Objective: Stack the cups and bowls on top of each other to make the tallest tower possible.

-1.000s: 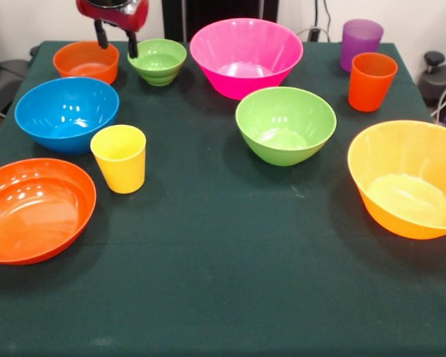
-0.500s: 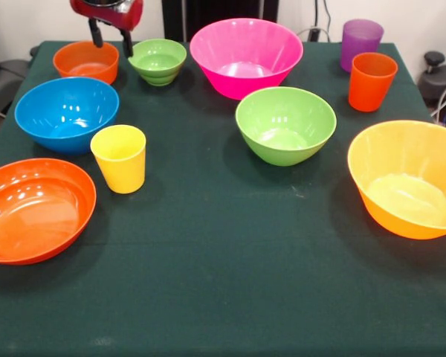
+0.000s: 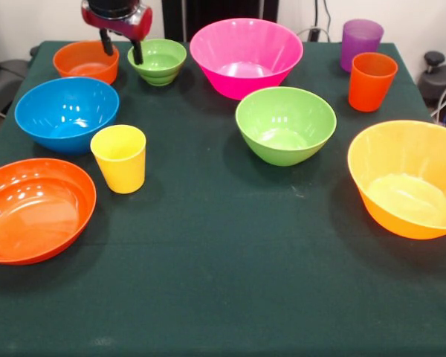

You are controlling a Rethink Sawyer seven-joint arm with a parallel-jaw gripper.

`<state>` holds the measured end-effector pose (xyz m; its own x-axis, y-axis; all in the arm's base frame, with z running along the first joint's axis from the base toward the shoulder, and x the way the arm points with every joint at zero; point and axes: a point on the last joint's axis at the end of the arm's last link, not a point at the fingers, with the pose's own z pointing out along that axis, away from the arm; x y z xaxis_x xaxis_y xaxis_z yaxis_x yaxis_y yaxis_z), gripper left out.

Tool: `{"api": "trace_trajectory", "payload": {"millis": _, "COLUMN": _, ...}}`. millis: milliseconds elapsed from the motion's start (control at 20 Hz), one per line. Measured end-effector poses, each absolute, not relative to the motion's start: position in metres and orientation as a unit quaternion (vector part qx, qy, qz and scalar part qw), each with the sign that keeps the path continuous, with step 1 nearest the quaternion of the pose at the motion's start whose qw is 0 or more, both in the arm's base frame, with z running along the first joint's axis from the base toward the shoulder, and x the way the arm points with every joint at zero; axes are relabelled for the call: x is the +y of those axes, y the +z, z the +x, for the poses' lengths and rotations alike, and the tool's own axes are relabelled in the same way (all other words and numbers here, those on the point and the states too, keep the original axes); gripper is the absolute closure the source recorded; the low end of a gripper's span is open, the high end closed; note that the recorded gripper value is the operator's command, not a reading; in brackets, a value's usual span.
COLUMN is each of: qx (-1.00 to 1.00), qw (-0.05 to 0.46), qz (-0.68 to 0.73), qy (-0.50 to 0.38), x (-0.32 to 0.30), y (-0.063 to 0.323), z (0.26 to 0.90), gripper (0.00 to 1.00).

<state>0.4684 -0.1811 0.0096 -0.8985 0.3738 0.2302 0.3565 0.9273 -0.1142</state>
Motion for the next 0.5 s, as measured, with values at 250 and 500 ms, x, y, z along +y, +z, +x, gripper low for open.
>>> {"api": "trace_trajectory", "payload": {"millis": 250, "qx": -0.976, "qw": 0.123, "qz": -0.175, "qy": 0.036, "x": -0.177, "y": -0.010, "z": 0.461, "gripper": 0.00}}
{"api": "trace_trajectory", "payload": {"millis": 500, "qx": -0.978, "qw": 0.122, "qz": -0.166, "qy": 0.037, "x": -0.175, "y": -0.021, "z": 0.455, "gripper": 0.00}}
